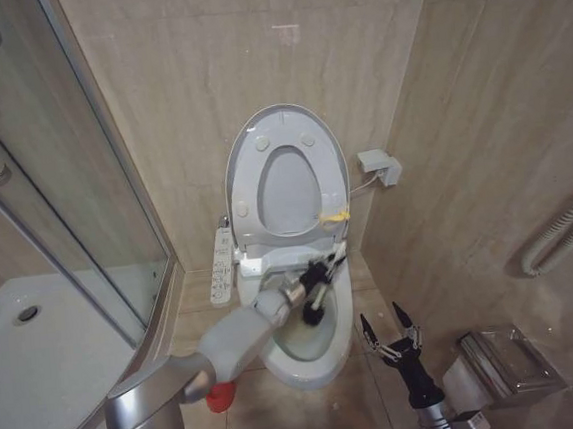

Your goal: Open the toilet lid, clean the toilet bowl with a toilet brush, close the toilet lid, and flush.

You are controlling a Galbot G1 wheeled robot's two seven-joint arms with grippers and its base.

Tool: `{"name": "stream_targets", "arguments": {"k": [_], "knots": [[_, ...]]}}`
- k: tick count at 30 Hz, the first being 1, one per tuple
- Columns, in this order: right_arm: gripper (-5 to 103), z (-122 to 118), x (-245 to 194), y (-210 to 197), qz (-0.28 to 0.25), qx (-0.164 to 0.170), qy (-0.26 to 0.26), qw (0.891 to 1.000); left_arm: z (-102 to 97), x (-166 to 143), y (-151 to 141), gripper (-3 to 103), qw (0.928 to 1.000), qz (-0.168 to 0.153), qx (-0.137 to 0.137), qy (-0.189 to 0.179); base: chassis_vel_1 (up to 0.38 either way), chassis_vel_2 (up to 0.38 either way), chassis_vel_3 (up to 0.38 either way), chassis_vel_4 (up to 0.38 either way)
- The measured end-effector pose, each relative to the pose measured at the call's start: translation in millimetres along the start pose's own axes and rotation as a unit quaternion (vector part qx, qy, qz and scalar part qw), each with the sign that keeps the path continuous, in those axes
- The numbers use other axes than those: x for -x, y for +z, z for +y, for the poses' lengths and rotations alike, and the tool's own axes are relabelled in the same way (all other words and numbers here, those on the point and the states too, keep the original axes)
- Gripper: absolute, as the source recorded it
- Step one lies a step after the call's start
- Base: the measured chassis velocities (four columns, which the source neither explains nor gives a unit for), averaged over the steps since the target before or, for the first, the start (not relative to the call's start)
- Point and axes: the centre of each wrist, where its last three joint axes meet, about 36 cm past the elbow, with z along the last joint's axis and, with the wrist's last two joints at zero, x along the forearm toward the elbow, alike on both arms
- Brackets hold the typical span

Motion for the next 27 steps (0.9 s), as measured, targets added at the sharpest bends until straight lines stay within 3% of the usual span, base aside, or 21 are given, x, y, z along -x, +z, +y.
{"name": "stream_targets", "arguments": {"k": [6, 8, 11, 14, 16, 21, 24, 27], "knots": [[100, -1.6, -1.4, -0.6, 0.001, -0.002, 0.000, 1.000, 6.0, -40.1, 37.9, 19, 0.9986, 0.051, 0.000, -0.013, 0.000, 0.000, 0.000, 0.000], [100, -1.9, -1.0, -0.7, 0.001, -0.002, 0.000, 1.000, 6.3, -42.0, 39.1, 19, 0.9985, 0.053, 0.001, -0.013, 0.000, 0.000, 0.000, 0.000], [100, -2.3, -0.5, -0.3, 0.000, -0.002, 0.001, 1.000, 6.8, -34.7, 30.2, 19, 0.9991, 0.040, 0.001, -0.012, 0.000, 0.000, 0.000, 0.000], [100, -1.0, 0.3, 1.3, -0.001, 0.000, 0.003, 1.000, 0.4, -2.9, 0.8, 19, 1.0000, -0.006, -0.005, -0.003, 0.000, 0.000, 0.000, 0.000], [100, -0.4, 0.3, 1.7, -0.001, 0.001, 0.004, 1.000, -0.9, 1.8, -2.1, 19, 0.9999, -0.011, -0.005, -0.002, 0.000, 0.000, 0.000, 0.000], [100, 0.9, -0.7, 2.1, -0.001, 0.002, 0.005, 1.000, 6.3, -14.4, 19.0, 19, 0.9997, 0.021, -0.001, -0.014, 0.000, 0.000, 0.000, 0.000], [100, -1.6, -0.5, 1.1, -0.001, -0.001, 0.006, 1.000, 15.0, -45.1, 37.7, 19, 0.9985, 0.049, 0.001, -0.025, 0.000, 0.000, 0.000, 0.000], [100, -4.1, 1.9, 0.1, -0.005, -0.002, 0.007, 1.000, 17.3, -54.7, 37.6, 19, 0.9985, 0.051, 0.004, -0.020, 0.000, 0.000, 0.000, 0.000]]}}
